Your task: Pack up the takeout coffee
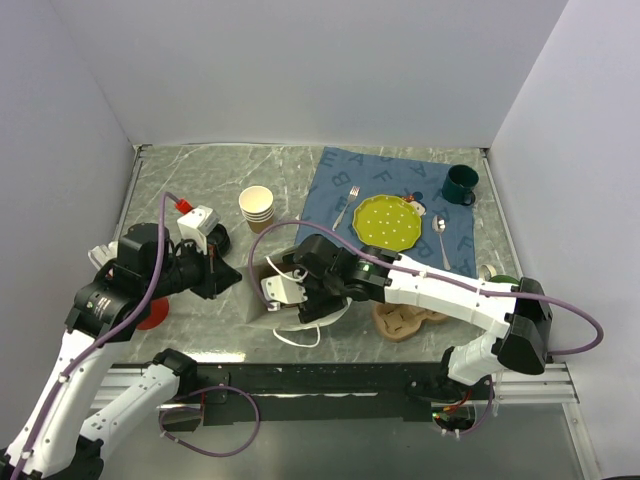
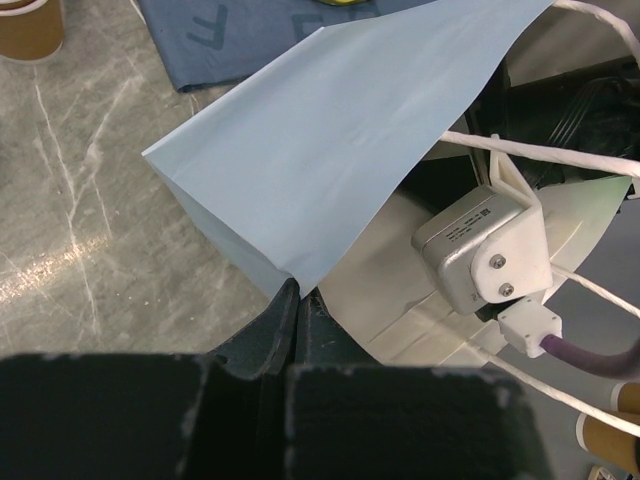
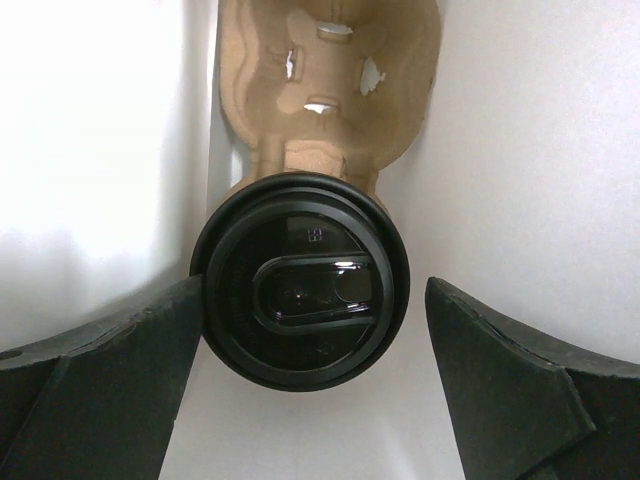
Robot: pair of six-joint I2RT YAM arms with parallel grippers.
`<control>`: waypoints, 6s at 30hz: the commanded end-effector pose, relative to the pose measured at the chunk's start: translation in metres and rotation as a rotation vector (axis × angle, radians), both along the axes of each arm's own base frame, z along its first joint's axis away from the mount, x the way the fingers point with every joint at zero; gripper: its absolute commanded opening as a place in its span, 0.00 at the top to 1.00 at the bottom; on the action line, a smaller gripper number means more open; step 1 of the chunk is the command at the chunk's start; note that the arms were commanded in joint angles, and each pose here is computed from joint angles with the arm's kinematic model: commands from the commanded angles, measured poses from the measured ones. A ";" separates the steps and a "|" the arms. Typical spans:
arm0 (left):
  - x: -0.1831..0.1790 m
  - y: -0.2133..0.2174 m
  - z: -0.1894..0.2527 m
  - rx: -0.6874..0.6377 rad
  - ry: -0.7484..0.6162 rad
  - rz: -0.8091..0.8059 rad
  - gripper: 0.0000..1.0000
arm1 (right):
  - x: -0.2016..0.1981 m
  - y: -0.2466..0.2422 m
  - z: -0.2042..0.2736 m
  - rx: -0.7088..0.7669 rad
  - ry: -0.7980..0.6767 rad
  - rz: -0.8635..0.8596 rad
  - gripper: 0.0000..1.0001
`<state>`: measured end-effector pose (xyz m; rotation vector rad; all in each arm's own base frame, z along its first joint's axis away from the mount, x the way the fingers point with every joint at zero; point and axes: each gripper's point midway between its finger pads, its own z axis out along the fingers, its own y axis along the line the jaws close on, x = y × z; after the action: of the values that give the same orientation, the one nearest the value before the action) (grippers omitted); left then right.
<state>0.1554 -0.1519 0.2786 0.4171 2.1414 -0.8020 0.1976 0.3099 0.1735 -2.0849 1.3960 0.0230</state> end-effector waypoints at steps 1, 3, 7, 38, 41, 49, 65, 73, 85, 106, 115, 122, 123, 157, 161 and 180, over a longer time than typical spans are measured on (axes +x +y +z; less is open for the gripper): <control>0.004 0.002 0.019 -0.003 -0.065 0.001 0.99 | 0.002 0.002 0.020 0.046 0.004 -0.017 0.03; 0.005 0.002 0.021 0.002 -0.070 0.000 0.99 | 0.003 0.002 0.020 0.043 0.008 -0.019 0.03; 0.007 0.004 0.025 0.013 -0.080 0.007 0.99 | 0.006 0.003 0.020 0.045 -0.003 -0.030 0.01; 0.004 0.008 0.029 0.015 -0.062 0.034 0.99 | 0.008 0.022 0.014 0.130 0.051 -0.052 0.02; 0.006 0.009 0.029 0.024 -0.063 0.040 0.99 | 0.008 0.012 0.014 0.118 0.044 -0.070 0.01; 0.007 0.010 0.028 0.039 -0.064 0.040 0.99 | 0.005 0.005 0.017 0.122 0.071 -0.092 0.02; 0.009 0.011 0.027 0.059 -0.060 0.039 0.99 | 0.003 0.009 0.027 0.148 0.103 -0.113 0.00; 0.009 0.013 0.027 0.081 -0.065 0.032 0.99 | 0.001 0.008 0.031 0.170 0.130 -0.124 0.00; 0.011 0.015 0.029 0.094 -0.077 0.033 0.99 | 0.003 0.013 0.041 0.226 0.163 -0.163 0.01; 0.011 0.014 0.029 0.093 -0.070 0.029 0.99 | 0.013 0.017 0.051 0.288 0.138 -0.208 0.00; 0.010 0.015 0.031 0.092 -0.067 0.036 0.99 | 0.021 0.015 0.057 0.321 0.092 -0.236 0.00; 0.007 0.015 0.029 0.078 -0.034 0.051 0.99 | 0.009 0.020 0.056 0.339 0.146 -0.191 0.05; 0.005 0.015 0.028 0.073 -0.021 0.053 0.99 | 0.008 0.022 0.055 0.342 0.152 -0.185 0.05; -0.008 0.006 0.009 -0.011 -0.015 0.018 0.99 | -0.022 0.056 0.016 0.290 0.262 -0.040 0.68; -0.010 0.005 0.007 -0.015 -0.019 0.011 0.99 | -0.015 0.065 0.017 0.326 0.230 -0.047 0.68; -0.006 0.011 0.015 0.028 -0.049 0.019 0.99 | 0.016 0.040 -0.028 0.252 0.135 -0.183 0.71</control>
<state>0.1471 -0.1393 0.2717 0.3958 2.1896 -0.7396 0.1998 0.3643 0.1560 -1.8008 1.5119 0.3360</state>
